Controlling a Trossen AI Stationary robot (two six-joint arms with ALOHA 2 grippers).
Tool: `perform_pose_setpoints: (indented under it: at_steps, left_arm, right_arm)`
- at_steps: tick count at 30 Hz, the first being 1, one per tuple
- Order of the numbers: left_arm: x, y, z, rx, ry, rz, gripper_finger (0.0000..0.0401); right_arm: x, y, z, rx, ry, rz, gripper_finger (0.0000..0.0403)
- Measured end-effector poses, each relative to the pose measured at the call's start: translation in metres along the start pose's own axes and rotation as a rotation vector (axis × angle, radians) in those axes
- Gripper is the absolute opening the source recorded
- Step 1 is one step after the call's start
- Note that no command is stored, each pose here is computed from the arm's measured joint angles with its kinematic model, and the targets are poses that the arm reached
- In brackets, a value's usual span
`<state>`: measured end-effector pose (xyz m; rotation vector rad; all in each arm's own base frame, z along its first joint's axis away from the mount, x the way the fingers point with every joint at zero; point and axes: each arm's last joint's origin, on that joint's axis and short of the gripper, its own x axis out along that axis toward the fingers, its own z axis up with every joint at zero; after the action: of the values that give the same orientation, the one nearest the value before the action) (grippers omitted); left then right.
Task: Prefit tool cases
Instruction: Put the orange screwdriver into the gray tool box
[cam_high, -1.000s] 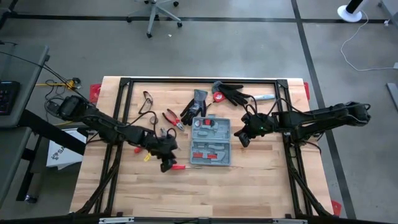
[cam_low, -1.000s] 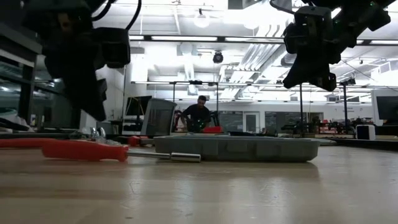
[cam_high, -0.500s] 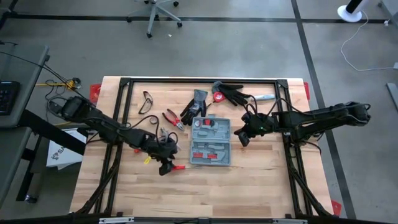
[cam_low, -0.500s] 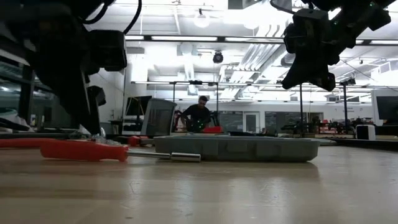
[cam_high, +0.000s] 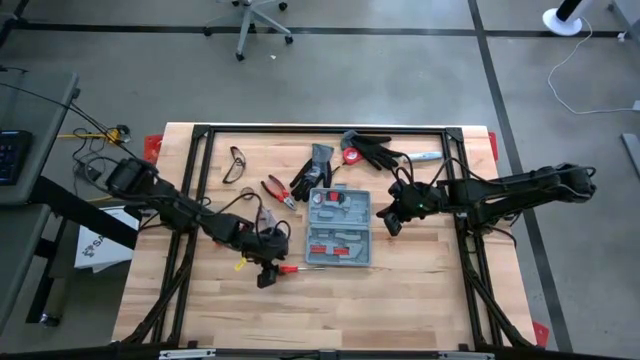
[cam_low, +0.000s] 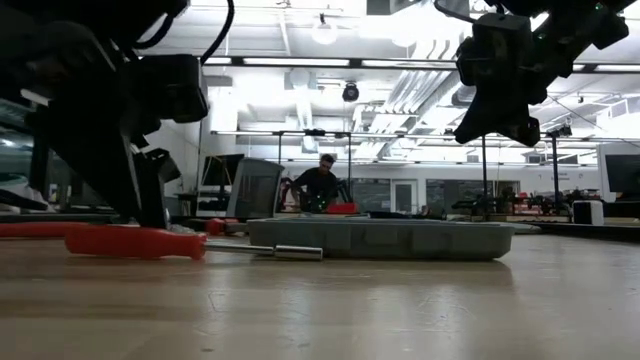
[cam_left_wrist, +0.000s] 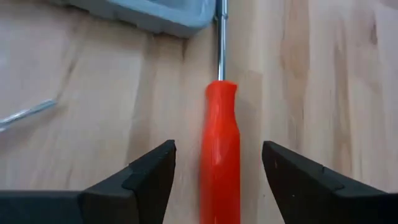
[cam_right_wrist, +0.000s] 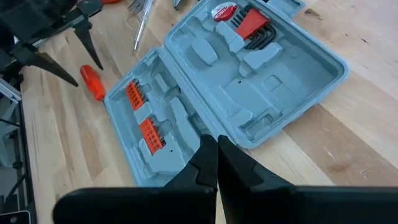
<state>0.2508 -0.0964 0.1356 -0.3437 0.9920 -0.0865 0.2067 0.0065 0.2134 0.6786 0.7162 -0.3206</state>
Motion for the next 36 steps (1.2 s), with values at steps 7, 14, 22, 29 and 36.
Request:
perform_pose_setpoints:
  at_steps: [7,14,22,29,36]
  left_arm:
    - [0.011,0.003,-0.005,-0.016,0.019,0.047,0.0228]
    - [0.019,0.005,-0.006,-0.012,0.013,0.088,0.0227]
    - [0.020,0.006,-0.007,0.038,0.013,0.119,0.0223]
    - [0.020,0.008,-0.009,0.050,0.028,0.138,0.0184]
    - [0.019,0.010,-0.011,0.022,0.054,0.144,0.0114]
  right_arm:
    - [0.000,0.000,0.000,-0.002,0.000,0.000,0.0000]
    - [0.000,0.000,0.000,-0.011,-0.003,-0.004,0.0000]
    - [0.000,-0.001,0.000,-0.012,-0.006,-0.026,0.0000]
    - [0.000,-0.002,-0.001,-0.011,-0.005,-0.038,0.0000]
    - [0.000,-0.002,-0.001,-0.007,-0.005,-0.039,0.0000]
